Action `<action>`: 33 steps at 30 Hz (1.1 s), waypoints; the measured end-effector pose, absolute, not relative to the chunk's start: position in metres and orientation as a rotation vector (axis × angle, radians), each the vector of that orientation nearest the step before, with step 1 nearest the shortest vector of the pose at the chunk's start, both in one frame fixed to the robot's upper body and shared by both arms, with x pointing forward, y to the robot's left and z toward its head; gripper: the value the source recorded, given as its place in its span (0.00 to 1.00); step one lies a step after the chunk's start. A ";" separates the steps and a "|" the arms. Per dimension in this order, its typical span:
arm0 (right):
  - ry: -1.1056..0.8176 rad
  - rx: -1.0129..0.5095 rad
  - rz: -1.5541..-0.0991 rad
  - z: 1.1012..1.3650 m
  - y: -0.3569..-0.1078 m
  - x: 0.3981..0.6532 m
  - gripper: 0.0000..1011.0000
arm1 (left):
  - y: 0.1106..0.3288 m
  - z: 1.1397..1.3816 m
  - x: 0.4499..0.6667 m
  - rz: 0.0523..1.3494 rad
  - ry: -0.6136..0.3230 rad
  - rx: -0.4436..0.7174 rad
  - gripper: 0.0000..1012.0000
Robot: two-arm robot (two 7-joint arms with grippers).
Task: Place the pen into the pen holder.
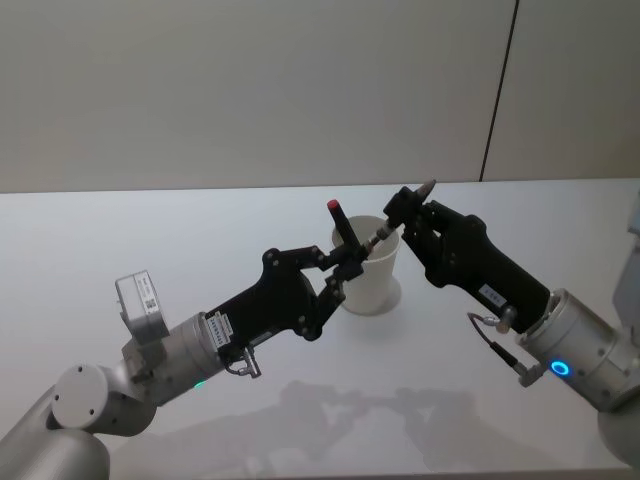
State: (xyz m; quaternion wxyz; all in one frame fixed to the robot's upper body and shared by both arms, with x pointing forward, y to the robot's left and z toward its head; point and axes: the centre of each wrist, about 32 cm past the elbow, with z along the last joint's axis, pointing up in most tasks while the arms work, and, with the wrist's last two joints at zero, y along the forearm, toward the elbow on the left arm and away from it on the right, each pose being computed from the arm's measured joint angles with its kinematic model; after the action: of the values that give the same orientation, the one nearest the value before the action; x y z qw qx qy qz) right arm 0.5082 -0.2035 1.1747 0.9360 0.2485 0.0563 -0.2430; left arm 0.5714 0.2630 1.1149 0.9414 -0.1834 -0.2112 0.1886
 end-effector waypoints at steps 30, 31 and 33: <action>0.097 0.516 -0.517 1.175 -0.208 0.507 0.11 | 0.263 1.115 0.571 0.385 -0.431 -0.375 0.99; 0.096 0.516 -0.521 1.175 -0.208 0.507 0.11 | 0.263 1.115 0.571 0.385 -0.431 -0.375 0.99; 0.092 0.515 -0.528 1.175 -0.209 0.507 0.11 | 0.263 1.115 0.571 0.385 -0.431 -0.375 0.99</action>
State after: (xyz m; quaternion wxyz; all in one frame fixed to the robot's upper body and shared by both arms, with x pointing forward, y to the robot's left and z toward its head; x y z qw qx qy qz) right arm 0.5074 -0.2090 1.1753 0.9317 0.2515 0.0451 -0.2581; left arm 0.5714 0.2629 1.1149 0.9412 -0.1840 -0.2113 0.1888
